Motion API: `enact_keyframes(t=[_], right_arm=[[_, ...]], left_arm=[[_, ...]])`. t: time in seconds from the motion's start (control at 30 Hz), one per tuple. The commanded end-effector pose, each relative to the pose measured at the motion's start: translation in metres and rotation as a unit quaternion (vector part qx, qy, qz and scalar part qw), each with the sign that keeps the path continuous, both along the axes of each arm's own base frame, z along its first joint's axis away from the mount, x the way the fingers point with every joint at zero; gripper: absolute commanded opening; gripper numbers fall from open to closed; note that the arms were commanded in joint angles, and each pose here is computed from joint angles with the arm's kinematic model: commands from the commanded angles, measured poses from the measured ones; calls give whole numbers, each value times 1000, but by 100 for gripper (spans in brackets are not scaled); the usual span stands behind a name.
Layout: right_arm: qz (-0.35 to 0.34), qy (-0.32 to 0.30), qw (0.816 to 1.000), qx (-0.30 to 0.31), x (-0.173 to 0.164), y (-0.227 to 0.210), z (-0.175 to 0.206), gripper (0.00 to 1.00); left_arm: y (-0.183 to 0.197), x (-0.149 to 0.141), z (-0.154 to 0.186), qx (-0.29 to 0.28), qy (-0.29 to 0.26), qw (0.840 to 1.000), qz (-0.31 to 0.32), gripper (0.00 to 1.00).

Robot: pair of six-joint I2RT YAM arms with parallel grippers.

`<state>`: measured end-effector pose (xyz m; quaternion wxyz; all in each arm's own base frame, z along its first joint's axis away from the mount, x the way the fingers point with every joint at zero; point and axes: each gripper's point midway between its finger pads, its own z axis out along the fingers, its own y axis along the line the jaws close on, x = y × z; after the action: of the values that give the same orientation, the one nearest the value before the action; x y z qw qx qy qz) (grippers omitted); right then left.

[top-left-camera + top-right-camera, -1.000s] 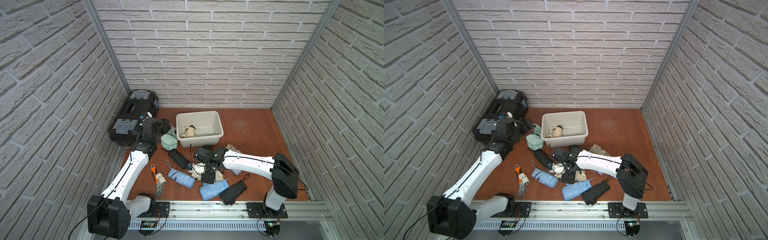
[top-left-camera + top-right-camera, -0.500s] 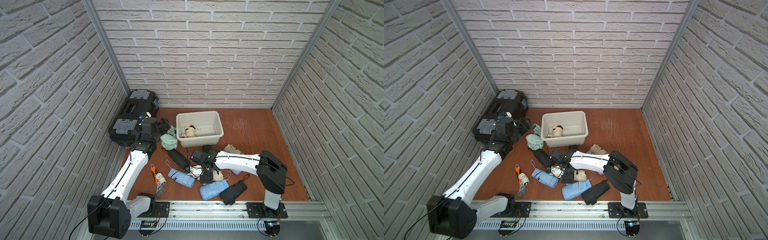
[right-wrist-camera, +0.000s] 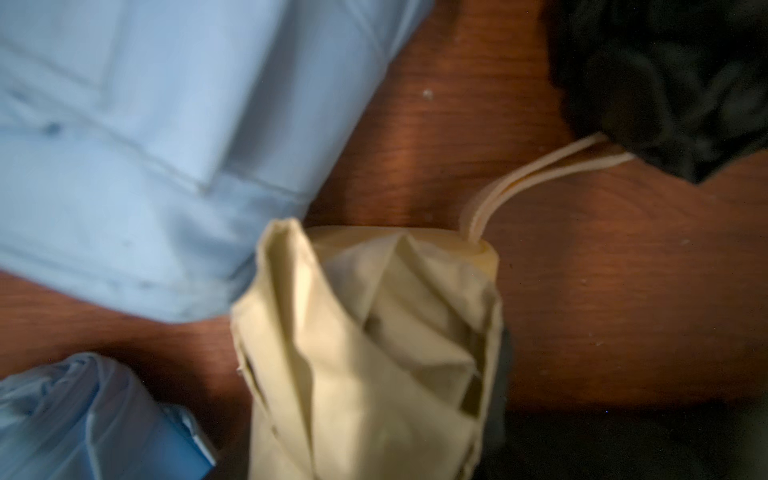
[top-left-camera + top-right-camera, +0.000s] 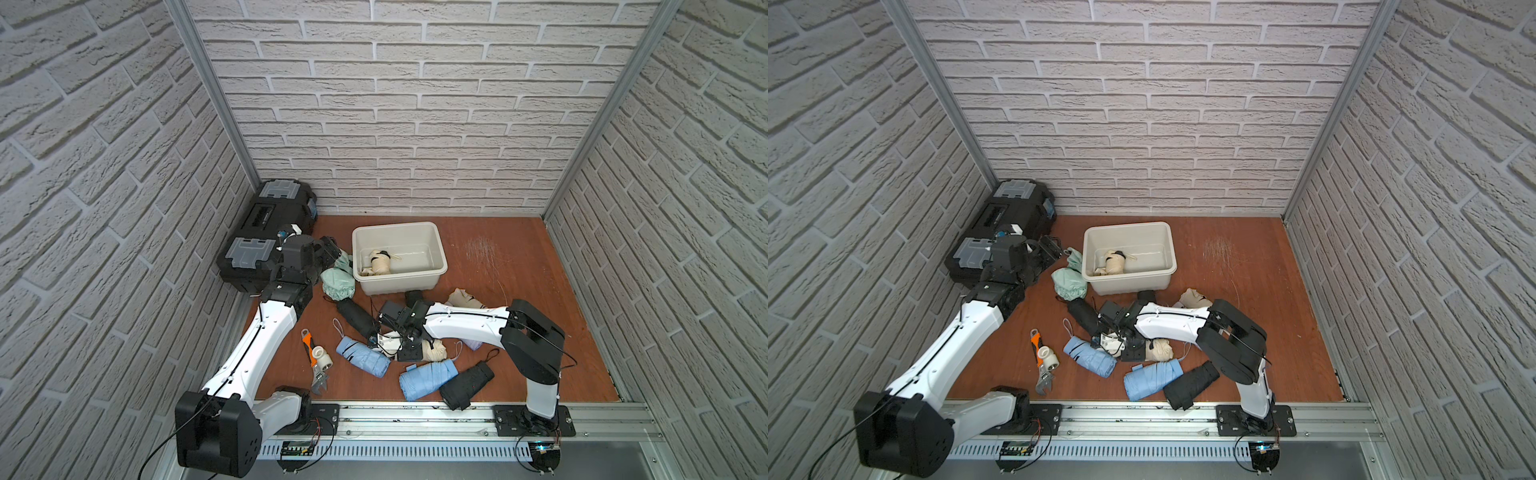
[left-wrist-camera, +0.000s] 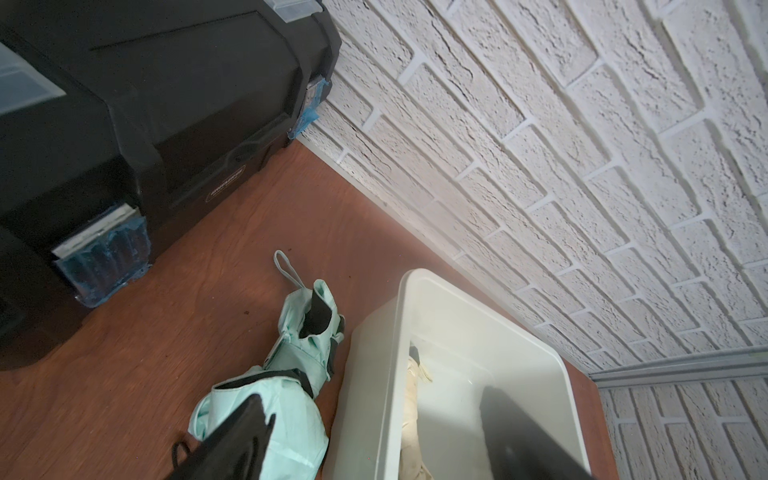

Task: Put the umbrella into the storage box
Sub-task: Pick up the umbrella from the center of the board.

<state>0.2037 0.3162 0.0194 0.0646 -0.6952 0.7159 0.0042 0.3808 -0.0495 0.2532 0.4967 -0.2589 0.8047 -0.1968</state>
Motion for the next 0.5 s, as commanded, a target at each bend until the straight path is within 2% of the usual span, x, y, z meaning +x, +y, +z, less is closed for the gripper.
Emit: enact_keyframes(t=[0.0, 0.2, 0.47], right_arm=[[3, 19, 1000, 15, -6, 3, -3, 40], [-20, 15, 998, 53, -6, 2, 14, 36], [-69, 8, 989, 128, -5, -1, 56, 35]], left_arm=[[1, 6, 18, 5, -30, 1000, -3, 84], [5, 5, 28, 23, -42, 999, -3, 84], [6, 6, 42, 42, -66, 997, -10, 84]])
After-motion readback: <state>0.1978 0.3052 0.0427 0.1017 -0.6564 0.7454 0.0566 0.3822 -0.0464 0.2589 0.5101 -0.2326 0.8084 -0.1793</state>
